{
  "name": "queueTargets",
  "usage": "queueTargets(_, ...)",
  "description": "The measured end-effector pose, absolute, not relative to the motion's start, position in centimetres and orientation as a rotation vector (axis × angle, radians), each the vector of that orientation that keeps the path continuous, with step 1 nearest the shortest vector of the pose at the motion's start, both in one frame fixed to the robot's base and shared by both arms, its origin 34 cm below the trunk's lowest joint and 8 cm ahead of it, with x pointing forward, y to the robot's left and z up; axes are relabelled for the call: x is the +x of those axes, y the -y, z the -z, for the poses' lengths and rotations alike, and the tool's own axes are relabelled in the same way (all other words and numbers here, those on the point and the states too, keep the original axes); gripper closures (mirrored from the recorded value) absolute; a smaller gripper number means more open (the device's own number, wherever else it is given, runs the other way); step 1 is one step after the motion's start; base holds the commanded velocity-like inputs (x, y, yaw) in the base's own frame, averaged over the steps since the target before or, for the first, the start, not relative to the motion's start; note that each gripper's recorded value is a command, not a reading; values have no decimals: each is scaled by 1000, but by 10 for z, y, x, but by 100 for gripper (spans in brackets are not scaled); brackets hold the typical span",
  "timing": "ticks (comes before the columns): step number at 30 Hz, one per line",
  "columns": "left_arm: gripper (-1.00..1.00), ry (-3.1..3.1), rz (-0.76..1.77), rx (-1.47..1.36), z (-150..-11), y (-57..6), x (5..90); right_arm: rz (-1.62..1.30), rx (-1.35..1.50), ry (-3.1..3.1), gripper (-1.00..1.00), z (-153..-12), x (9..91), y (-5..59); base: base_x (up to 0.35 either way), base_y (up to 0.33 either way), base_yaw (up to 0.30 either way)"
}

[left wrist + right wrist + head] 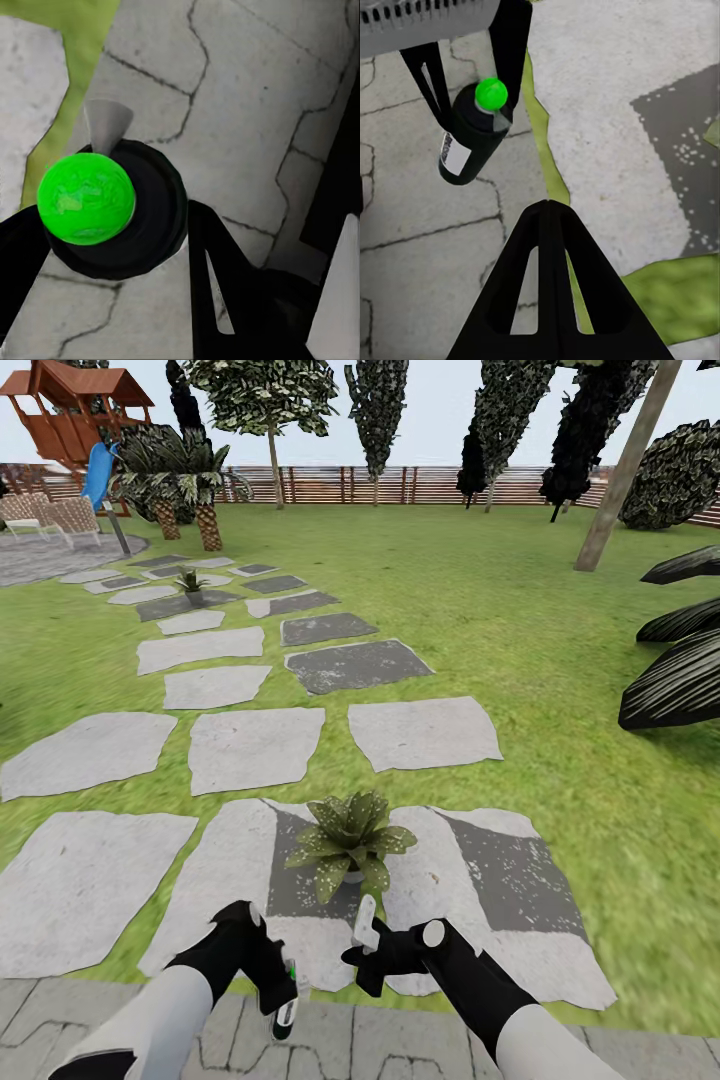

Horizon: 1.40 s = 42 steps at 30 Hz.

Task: Pick up the pesticide atomizer in the garden and spray insectifuge to fully cover both potted plants in the garden.

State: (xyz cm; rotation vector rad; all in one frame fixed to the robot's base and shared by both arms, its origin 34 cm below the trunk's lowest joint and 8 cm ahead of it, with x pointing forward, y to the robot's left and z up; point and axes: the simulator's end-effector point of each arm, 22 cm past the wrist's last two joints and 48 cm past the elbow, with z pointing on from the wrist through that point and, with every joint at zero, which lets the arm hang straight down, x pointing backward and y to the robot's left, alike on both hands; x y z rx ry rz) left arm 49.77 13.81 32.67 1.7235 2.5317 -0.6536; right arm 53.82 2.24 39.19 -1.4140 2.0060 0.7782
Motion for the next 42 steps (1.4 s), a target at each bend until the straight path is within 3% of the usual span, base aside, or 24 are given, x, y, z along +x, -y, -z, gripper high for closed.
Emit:
queueTargets(14, 100, -2392, 885, 1545, -341, -85, 499, -777, -1415, -2007, 100, -392, 538, -22, 0, 0, 0)
queueTargets(42, 100, -2292, 1005, 1455, -352, -58, 497, -777, -1416, -2007, 100, -391, 538, -21, 0, 0, 0)
